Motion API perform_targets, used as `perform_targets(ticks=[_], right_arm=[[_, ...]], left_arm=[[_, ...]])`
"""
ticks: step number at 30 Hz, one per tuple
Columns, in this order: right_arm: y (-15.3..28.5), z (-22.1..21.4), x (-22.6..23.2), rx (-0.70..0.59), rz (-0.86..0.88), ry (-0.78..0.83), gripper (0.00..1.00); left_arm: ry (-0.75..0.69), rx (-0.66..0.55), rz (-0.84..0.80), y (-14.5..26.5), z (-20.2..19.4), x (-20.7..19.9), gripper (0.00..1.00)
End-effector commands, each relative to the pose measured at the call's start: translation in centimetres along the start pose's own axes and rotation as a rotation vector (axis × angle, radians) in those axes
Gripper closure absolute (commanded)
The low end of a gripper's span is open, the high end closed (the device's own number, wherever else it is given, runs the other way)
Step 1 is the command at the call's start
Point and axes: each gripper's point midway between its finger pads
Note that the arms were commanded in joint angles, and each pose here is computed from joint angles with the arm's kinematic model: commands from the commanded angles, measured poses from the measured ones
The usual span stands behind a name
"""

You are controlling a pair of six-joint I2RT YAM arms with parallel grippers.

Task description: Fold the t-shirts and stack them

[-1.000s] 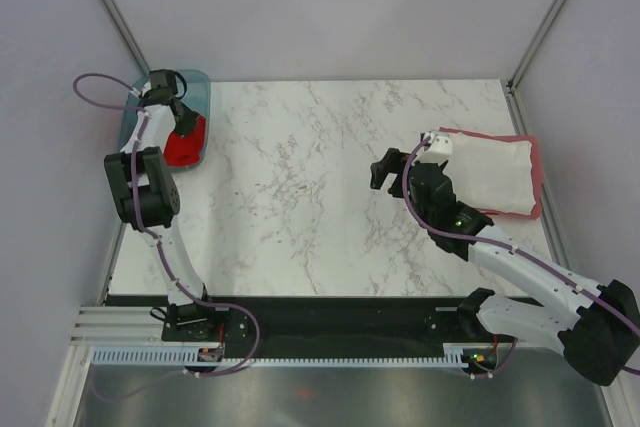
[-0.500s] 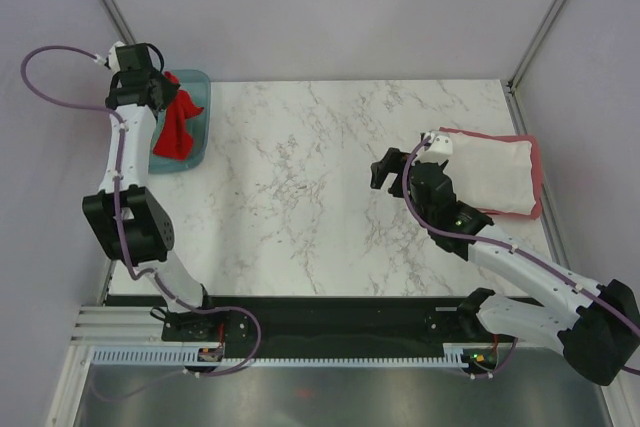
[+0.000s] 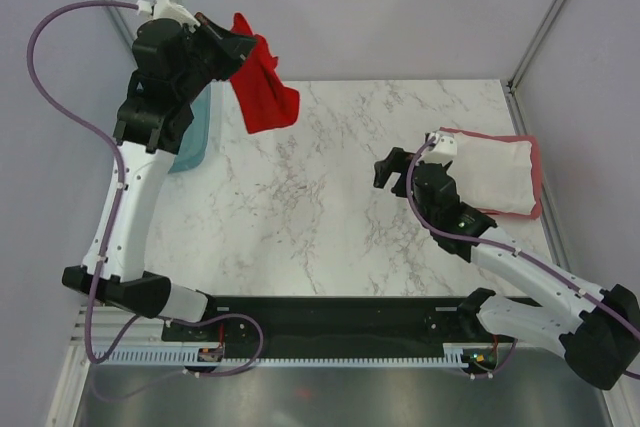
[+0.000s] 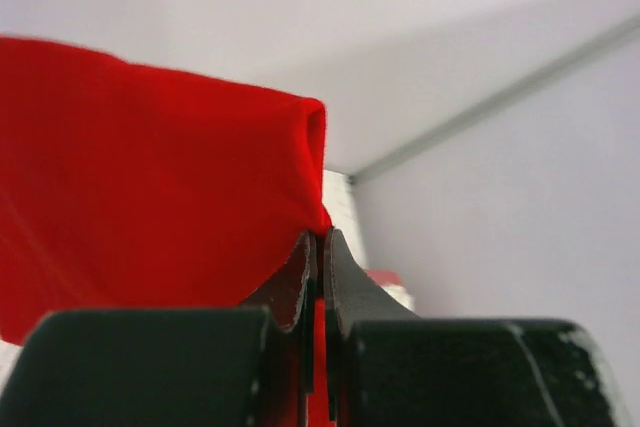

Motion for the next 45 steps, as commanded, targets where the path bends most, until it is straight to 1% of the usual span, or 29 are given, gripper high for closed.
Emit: perform_targets(ticks=[1,2,5,6,8,9,10,11,12,13,14,15,16,20,21,23,24,25,26,28,30,33,35,36,38,39,40,41,45], right_arm=[[0.2,1.4,-0.1,-0.053,-0.007,-0.027,0.02],[0.3,1.6,-0.1,-0.061,-0.009,-0.032,0.02],[1.0,2.9,-0.7,-0.115,-0.031,-0.05,0.02],[1.1,3.2,-1.1,-0.133,-0.043,-0.058,0.02],[1.7,4.1,-1.8,-0.179,-0.059,-0.085,0.02],[1.9,4.2,-2.1,-0.187,-0.064,-0.09,0.02],[2.2,4.6,-2.2,-0.204,-0.063,-0.101,0.02],[2.3,4.6,-2.3,-0.206,-0.063,-0.108,0.02],[2.5,4.8,-2.3,-0.212,-0.06,-0.114,0.02],[2.5,4.7,-2.2,-0.209,-0.054,-0.119,0.02],[2.5,4.5,-2.2,-0.199,-0.049,-0.114,0.02],[2.4,4.3,-2.2,-0.19,-0.047,-0.103,0.02],[2.1,4.0,-2.1,-0.178,-0.051,-0.094,0.02],[0.6,2.1,-1.7,-0.092,-0.067,-0.03,0.02],[0.3,1.4,-1.8,-0.056,-0.077,-0.01,0.02],[-1.0,0.3,-1.5,-0.008,-0.101,0.028,0.03],[-1.3,-0.3,-1.7,0.016,-0.116,0.044,0.04],[-2.0,-0.9,-1.6,0.038,-0.131,0.062,0.07],[-2.4,-1.2,-1.8,0.048,-0.141,0.069,0.1],[-3.2,-2.3,-2.3,0.08,-0.177,0.093,0.16],[-4.0,-3.1,-3.5,0.098,-0.228,0.103,0.16],[-5.2,-3.7,-5.2,0.132,-0.269,0.073,0.16],[-6.2,-5.5,-6.2,0.214,-0.271,0.046,0.16],[-6.8,-5.4,-6.8,0.221,-0.276,0.022,0.17],[-7.7,-6.7,-7.5,0.274,-0.279,0.005,0.18],[-8.5,-6.9,-7.9,0.28,-0.29,0.001,0.18],[-8.7,-7.1,-8.0,0.284,-0.296,0.008,0.18],[-9.0,-7.1,-8.1,0.283,-0.303,0.018,0.19],[-10.6,-8.0,-8.9,0.295,-0.336,0.046,0.19]], left_arm=[[0.104,-0.09,-0.215,3.3,3.7,-7.7,0.98],[0.114,-0.046,-0.261,2.9,2.2,-9.6,0.98],[0.123,0.046,-0.315,1.3,-1.4,-12.8,0.98],[0.112,0.055,-0.32,1.0,-1.9,-13.1,0.98],[0.099,0.075,-0.267,0.1,-3.4,-11.8,0.98],[0.091,0.11,-0.176,-1.1,-6.1,-9.4,0.98],[0.085,0.131,-0.128,-1.5,-7.7,-7.9,0.93],[0.086,0.147,-0.083,-1.4,-9.0,-6.3,0.81],[0.099,0.226,0.019,-2.1,-13.4,-2.9,0.59],[0.116,0.244,0.085,-2.3,-14.8,-0.5,0.04],[0.126,0.26,0.131,-2.0,-16.0,1.2,0.0],[0.129,0.27,0.19,-1.3,-17.5,3.2,0.0],[0.117,0.255,0.206,-0.8,-17.4,3.9,0.0],[0.048,0.244,0.162,1.5,-18.1,4.0,0.0],[0.006,0.271,0.153,1.9,-19.4,4.4,0.01],[-0.038,0.282,0.132,2.6,-20.4,4.3,0.05],[-0.083,0.319,0.143,2.8,-22.4,5.4,0.06],[-0.095,0.323,0.126,2.6,-23.2,5.4,0.06],[-0.11,0.366,0.132,2.7,-25.5,6.5,0.07],[-0.102,0.432,0.094,2.6,-28.2,6.1,0.1],[-0.119,0.446,0.054,2.1,-30.0,5.6,0.14],[-0.186,0.461,0.044,1.2,-32.6,6.1,0.14],[-0.238,0.472,0.064,0.8,-33.4,7.1,0.13],[-0.271,0.461,0.056,0.7,-33.5,7.4,0.11],[-0.274,0.459,0.03,1.1,-33.3,7.0,0.1],[-0.251,0.43,-0.035,1.6,-32.6,5.8,0.09],[-0.247,0.432,-0.053,2.2,-33.2,5.9,0.08],[-0.238,0.399,-0.067,2.6,-32.2,5.5,0.07],[-0.257,0.359,-0.014,3.2,-31.5,6.8,0.05]])
Point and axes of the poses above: each gripper's point midway between its finger pads, its own y axis back along the fingers, its own x axis along the line the jaws close on, z = x × y, and after that the axes turned 15 degrees about -y, right-handed
